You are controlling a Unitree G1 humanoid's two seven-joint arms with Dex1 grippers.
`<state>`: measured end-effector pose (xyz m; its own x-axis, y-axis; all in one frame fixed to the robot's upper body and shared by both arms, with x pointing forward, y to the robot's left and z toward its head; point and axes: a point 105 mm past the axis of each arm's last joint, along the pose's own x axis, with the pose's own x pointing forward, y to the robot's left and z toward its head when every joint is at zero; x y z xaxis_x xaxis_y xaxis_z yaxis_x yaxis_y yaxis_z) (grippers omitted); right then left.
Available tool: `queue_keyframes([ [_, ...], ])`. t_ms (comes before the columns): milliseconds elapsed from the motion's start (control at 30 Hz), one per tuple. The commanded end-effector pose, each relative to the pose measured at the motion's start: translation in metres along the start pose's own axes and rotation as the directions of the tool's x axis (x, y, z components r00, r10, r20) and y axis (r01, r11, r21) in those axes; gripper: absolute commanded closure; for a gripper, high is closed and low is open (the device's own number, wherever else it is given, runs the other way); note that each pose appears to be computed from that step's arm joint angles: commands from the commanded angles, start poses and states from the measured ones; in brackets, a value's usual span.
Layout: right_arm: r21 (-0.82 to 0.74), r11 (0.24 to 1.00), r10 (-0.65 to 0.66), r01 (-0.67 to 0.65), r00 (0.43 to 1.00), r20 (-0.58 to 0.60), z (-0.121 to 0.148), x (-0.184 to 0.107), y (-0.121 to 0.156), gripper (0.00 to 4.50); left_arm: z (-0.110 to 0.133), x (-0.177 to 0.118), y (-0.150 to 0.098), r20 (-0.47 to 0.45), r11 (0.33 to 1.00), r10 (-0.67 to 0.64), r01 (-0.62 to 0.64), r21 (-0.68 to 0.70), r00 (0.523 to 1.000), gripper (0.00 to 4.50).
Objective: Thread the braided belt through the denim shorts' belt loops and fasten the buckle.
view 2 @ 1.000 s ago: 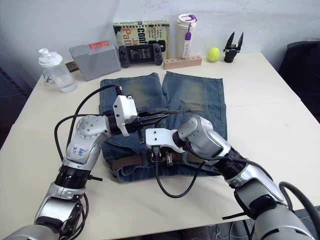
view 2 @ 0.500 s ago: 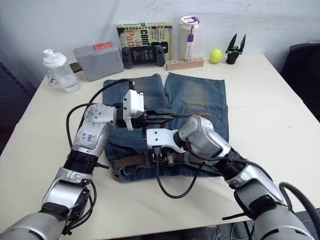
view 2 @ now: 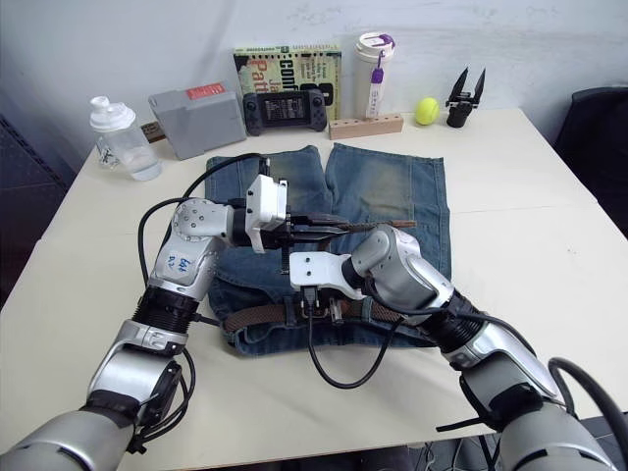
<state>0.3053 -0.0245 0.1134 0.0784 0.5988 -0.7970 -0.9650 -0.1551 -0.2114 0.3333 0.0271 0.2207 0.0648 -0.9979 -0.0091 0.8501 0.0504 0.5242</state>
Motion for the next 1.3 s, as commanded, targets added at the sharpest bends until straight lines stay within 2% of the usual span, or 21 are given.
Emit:
queue_keyframes([
  [33, 0.116, 0.944, 0.321, -0.308, 0.94, -0.117, -0.043, 0.069, 0.075, 4.42, 0.061, -0.005, 0.028, 0.169, 0.977, 0.111, -0.139, 0.162, 0.979, 4.5],
  [333, 0.113, 0.943, 0.326, -0.314, 0.938, -0.118, -0.043, 0.069, 0.078, 4.42, 0.068, -0.026, 0.042, 0.183, 0.962, 0.215, -0.241, 0.13, 0.959, 4.5],
  [600, 0.114, 0.945, 0.319, -0.307, 0.94, -0.119, -0.043, 0.069, 0.076, 4.42, 0.08, -0.011, 0.031, 0.234, 0.968, 0.194, -0.224, 0.111, 0.953, 4.5],
  [767, 0.154, 0.97, 0.199, -0.19, 0.979, -0.045, -0.035, 0.059, 0.059, 4.42, 0.066, -0.022, 0.026, 0.196, 0.962, 0.246, -0.264, 0.07, 0.949, 4.5],
  [833, 0.203, 0.977, 0.047, -0.062, 0.996, 0.082, -0.019, 0.044, 0.042, 4.42, 0.049, -0.039, 0.02, 0.129, 0.952, 0.292, -0.3, 0.055, 0.948, 4.5],
  [900, 0.276, 0.96, -0.108, 0.048, 0.973, 0.204, -0.006, 0.021, 0.03, 4.42, 0.033, -0.058, 0.012, 0.056, 0.938, 0.343, -0.346, 0.039, 0.938, 4.5],
  [967, 0.328, 0.938, -0.202, 0.107, 0.941, 0.27, 0.001, 0.003, 0.029, 4.42, 0.023, -0.07, 0.005, 0.001, 0.924, 0.38, -0.38, 0.036, 0.925, 4.5],
  [1100, 0.444, 0.879, -0.365, 0.171, 0.842, 0.397, 0.02, -0.032, 0.028, 4.42, 0.01, -0.088, -0.008, -0.08, 0.905, 0.425, -0.424, 0.028, 0.902, 4.5],
  [1233, 0.482, 0.846, -0.46, 0.228, 0.768, 0.445, 0.028, -0.059, 0.03, 4.42, 0.003, -0.095, -0.019, -0.143, 0.904, 0.426, -0.425, 0.038, 0.893, 4.5],
  [1300, 0.482, 0.838, -0.486, 0.256, 0.75, 0.448, 0.029, -0.067, 0.032, 4.42, 0.003, -0.096, -0.023, -0.15, 0.905, 0.423, -0.423, 0.032, 0.894, 4.5],
])
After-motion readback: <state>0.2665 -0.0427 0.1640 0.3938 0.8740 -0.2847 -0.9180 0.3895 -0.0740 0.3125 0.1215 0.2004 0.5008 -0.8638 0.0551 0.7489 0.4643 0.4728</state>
